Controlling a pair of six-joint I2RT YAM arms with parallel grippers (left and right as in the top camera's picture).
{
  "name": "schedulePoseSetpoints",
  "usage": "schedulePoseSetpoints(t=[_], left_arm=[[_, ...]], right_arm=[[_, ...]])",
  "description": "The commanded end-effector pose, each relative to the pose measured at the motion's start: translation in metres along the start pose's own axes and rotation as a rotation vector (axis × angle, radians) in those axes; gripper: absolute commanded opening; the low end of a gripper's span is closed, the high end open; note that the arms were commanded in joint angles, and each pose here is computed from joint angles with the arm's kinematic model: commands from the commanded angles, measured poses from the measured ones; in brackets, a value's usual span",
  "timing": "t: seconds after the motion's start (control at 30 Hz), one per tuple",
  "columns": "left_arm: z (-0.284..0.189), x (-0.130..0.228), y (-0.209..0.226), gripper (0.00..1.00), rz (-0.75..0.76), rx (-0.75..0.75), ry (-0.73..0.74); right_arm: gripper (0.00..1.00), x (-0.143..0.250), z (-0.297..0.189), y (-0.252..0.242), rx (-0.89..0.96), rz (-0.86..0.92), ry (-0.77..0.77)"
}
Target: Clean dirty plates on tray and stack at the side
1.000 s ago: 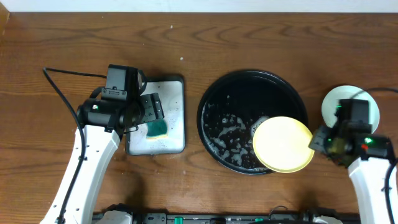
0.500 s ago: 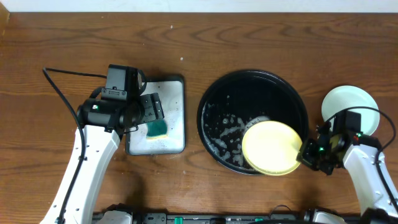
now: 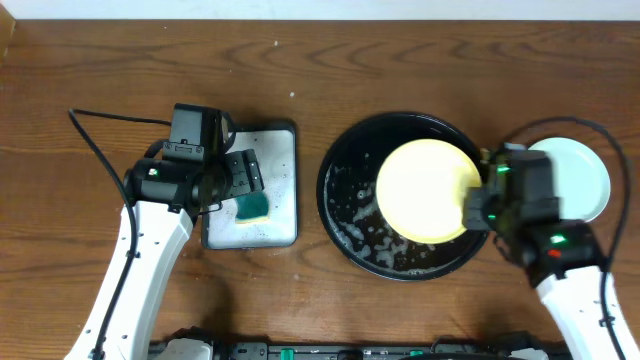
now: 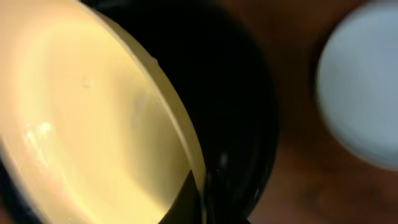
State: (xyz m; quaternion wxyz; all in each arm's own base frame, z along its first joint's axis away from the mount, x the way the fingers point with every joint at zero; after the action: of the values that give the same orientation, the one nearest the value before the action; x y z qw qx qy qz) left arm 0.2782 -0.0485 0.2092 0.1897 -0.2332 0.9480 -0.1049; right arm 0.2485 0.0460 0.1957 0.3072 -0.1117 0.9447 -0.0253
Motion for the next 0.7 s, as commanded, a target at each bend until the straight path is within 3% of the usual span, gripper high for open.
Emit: schedulePoseSetpoints(t=[0.0, 0.17, 0.27, 0.67], left_arm=[[-0.004, -0.004, -0.003, 0.84, 0.004, 0.01, -0.012], [-0.004, -0.004, -0.003, 0.84, 0.004, 0.01, -0.012], [-0.004, -0.004, -0.003, 0.84, 0.004, 0.01, -0.012], [-0.004, -0.004, -0.003, 0.84, 0.004, 0.01, -0.012]], right_arm=[[0.01, -0.023, -0.014, 0.01, 0.257, -0.205, -0.114], [0.01, -0.041, -0.047, 0.037, 0.615, -0.446, -0.254], [0.01, -0.041, -0.06, 0.052, 0.715, -0.532, -0.296], [0.01, -0.035, -0.083, 0.09, 0.753, -0.722, -0.384]])
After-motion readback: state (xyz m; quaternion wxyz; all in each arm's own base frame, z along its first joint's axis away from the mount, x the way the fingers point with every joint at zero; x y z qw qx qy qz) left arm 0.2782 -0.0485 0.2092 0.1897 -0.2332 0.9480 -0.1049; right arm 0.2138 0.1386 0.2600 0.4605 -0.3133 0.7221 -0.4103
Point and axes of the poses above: each gripper's point midway between its finger pads, its own z axis out along the fingers, its own y axis along the line the jaws close on, x = y × z, the point moved 5 cm from there along -z, back along the fingers, and after that the axes turned 15 degrees about -z, right-handed, at the moved point
